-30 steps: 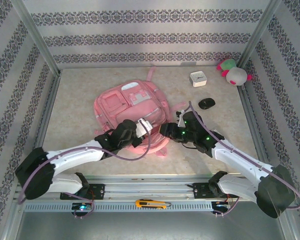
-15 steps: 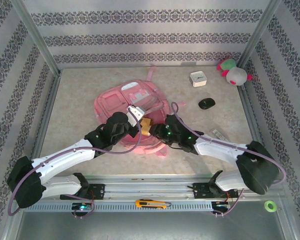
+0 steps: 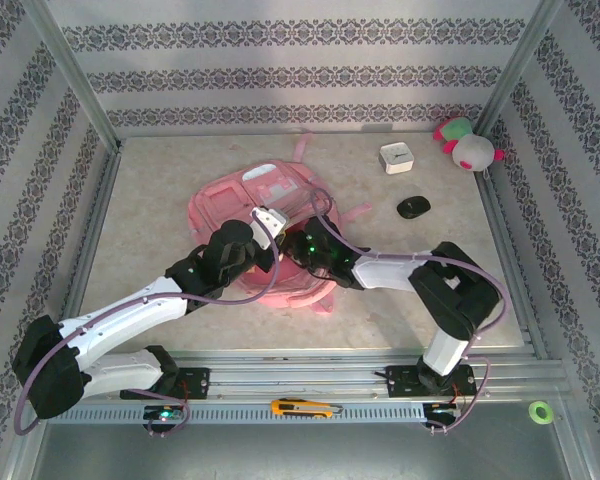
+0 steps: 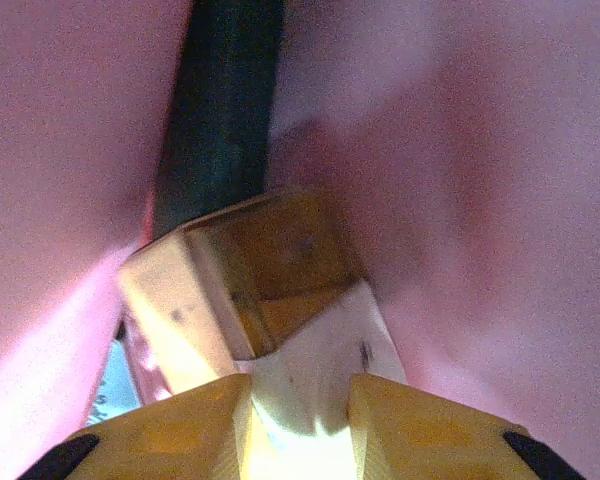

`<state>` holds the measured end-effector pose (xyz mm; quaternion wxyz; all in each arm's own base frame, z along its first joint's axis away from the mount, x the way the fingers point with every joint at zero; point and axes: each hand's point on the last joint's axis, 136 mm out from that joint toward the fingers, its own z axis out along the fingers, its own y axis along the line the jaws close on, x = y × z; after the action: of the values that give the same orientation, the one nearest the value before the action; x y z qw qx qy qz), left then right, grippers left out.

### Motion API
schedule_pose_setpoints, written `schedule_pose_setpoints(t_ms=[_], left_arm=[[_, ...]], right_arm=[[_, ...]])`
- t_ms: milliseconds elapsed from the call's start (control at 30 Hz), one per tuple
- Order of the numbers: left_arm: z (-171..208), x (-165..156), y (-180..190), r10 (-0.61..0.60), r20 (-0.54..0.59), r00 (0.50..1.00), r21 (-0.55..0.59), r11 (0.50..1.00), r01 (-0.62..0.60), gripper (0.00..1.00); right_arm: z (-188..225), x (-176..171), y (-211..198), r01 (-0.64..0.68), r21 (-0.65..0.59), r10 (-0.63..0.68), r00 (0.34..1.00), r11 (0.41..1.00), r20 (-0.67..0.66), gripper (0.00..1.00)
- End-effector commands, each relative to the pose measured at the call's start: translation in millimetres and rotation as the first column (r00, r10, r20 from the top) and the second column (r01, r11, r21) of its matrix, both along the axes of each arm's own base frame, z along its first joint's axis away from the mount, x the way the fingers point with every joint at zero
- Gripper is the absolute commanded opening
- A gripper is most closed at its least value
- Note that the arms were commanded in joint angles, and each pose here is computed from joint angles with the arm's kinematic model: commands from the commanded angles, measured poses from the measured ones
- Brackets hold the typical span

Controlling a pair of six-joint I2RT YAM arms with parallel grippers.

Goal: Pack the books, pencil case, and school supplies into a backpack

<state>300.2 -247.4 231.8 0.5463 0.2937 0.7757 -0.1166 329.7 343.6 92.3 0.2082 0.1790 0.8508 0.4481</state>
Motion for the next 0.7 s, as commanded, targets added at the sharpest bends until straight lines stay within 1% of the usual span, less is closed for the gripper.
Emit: schedule_pose_setpoints(t_ms=[0,100,167,200,233,267,333,400,433,533,600,667], left_arm=[[48,3,-3,-0.002,0.076,0.997,-0.114,0.993,0.01,0.0],[47,8,4,0.028,0.069,0.997,-0.109,0.994,-0.021,0.0],[43,10,8,0.047,0.05,0.998,-0.095,0.995,-0.042,0.0],[41,9,10,0.048,0.04,0.998,-0.09,0.995,-0.045,0.0],[39,9,11,0.047,0.028,0.999,-0.087,0.995,-0.044,0.05],[37,7,12,0.046,0.017,0.999,-0.088,0.995,-0.045,0.11],[36,5,17,0.06,-0.017,0.998,-0.102,0.993,-0.062,0.33],[36,3,24,0.089,-0.068,0.994,-0.131,0.987,-0.097,0.49],[36,2,29,0.102,-0.1,0.99,-0.149,0.982,-0.116,0.53],[27,5,53,0.167,-0.2,0.965,-0.19,0.96,-0.205,0.6],[16,7,74,0.216,-0.284,0.934,-0.225,0.932,-0.284,0.62],[3,9,96,0.26,-0.364,0.894,-0.253,0.897,-0.364,0.64]], right_arm=[[25,30,20,-0.005,0.1,-0.004,0.996,0.995,0.087,0.29],[26,40,13,0.006,0.106,-0.017,0.995,0.994,0.098,0.3],[31,38,0,0.023,0.094,-0.033,0.994,0.995,0.109,0.37],[32,33,-9,0.033,0.082,-0.042,0.993,0.996,0.111,0.42],[33,26,-17,0.037,0.067,-0.045,0.992,0.997,0.115,0.46],[35,19,-26,0.041,0.053,-0.047,0.992,0.998,0.118,0.49],[41,0,-45,0.044,0.022,-0.046,0.99,0.999,0.132,0.55],[47,-19,-59,0.024,-0.019,-0.021,0.99,1.0,0.14,0.59],[52,-29,-66,0.009,-0.051,-0.001,0.989,0.999,0.15,0.6],[66,-52,-87,-0.043,-0.171,0.073,0.982,0.984,0.174,0.64],[80,-62,-97,-0.092,-0.253,0.146,0.968,0.963,0.204,0.66],[95,-68,-103,-0.141,-0.35,0.232,0.944,0.926,0.234,0.67]])
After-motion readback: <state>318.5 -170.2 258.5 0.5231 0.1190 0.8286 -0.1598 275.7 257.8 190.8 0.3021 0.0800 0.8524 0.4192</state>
